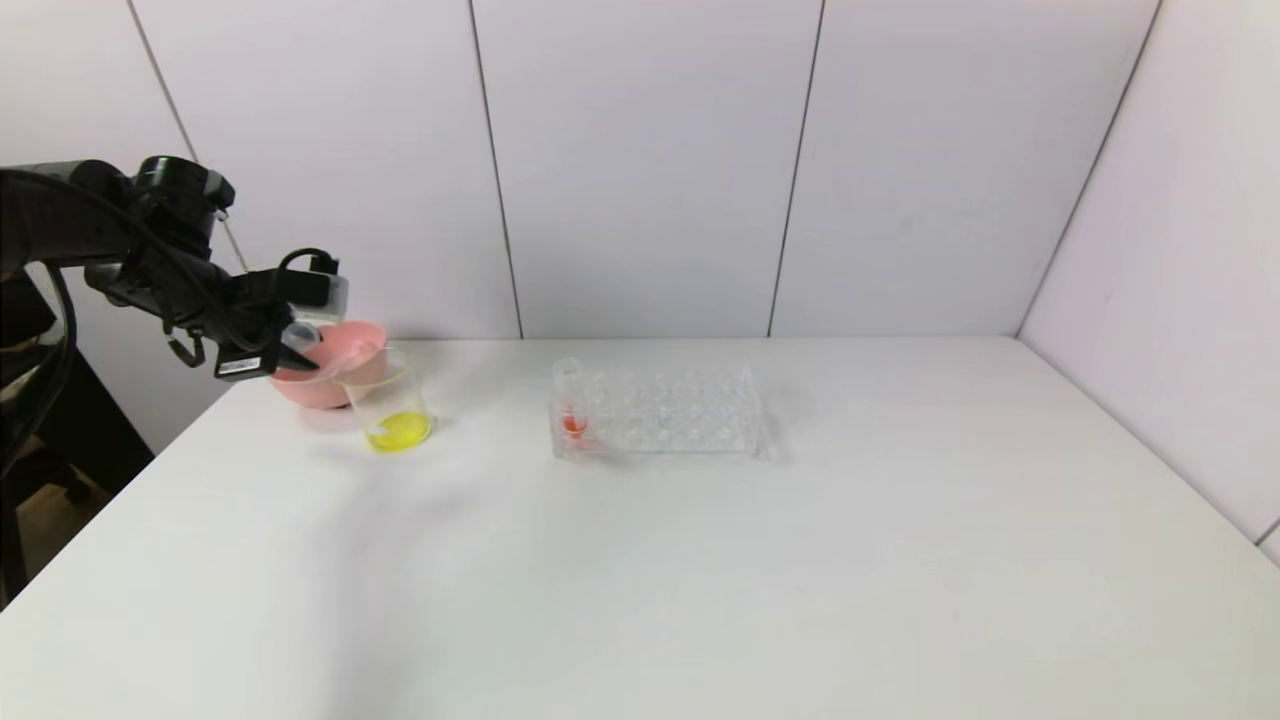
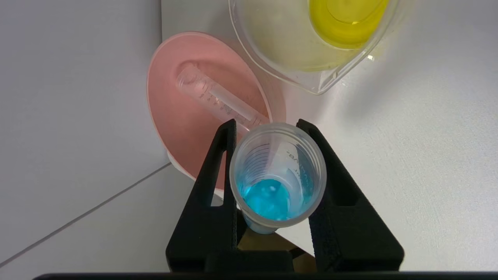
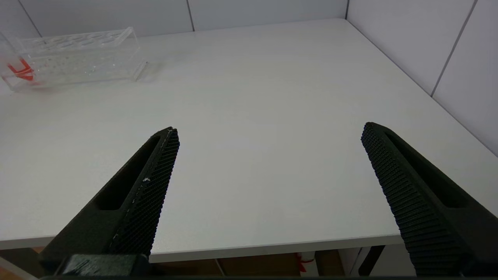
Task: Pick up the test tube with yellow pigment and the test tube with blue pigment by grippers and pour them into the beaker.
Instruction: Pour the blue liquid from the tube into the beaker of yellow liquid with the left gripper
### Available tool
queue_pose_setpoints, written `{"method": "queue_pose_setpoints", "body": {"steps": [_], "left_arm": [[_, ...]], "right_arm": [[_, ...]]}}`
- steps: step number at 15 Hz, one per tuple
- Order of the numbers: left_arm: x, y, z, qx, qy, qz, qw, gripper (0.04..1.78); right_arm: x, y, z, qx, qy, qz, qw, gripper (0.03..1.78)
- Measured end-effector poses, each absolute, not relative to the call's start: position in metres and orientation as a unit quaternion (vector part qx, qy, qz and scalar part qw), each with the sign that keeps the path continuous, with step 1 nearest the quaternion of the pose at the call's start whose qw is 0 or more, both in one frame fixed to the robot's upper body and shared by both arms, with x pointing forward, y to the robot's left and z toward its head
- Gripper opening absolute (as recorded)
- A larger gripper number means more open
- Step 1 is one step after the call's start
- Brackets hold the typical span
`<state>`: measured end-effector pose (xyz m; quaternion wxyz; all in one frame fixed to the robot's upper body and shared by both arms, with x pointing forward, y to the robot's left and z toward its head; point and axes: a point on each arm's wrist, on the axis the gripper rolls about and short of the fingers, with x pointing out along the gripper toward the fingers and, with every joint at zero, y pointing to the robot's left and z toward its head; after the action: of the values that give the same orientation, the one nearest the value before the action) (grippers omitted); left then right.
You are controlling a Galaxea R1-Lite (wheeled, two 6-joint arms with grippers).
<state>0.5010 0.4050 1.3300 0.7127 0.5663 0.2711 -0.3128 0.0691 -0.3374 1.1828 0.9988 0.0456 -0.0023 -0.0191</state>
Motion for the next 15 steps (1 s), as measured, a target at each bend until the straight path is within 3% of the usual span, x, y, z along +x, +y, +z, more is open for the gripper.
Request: {"method": "queue_pose_setpoints", "body": {"steps": [15], "left_arm": [[0.511, 0.389, 1.325, 0.629, 0.256, -0.319, 0.661, 0.53]], "right_arm": [[0.069, -0.337, 1.183, 0.046, -0.002, -0.019, 0.999, 1.71]]}}
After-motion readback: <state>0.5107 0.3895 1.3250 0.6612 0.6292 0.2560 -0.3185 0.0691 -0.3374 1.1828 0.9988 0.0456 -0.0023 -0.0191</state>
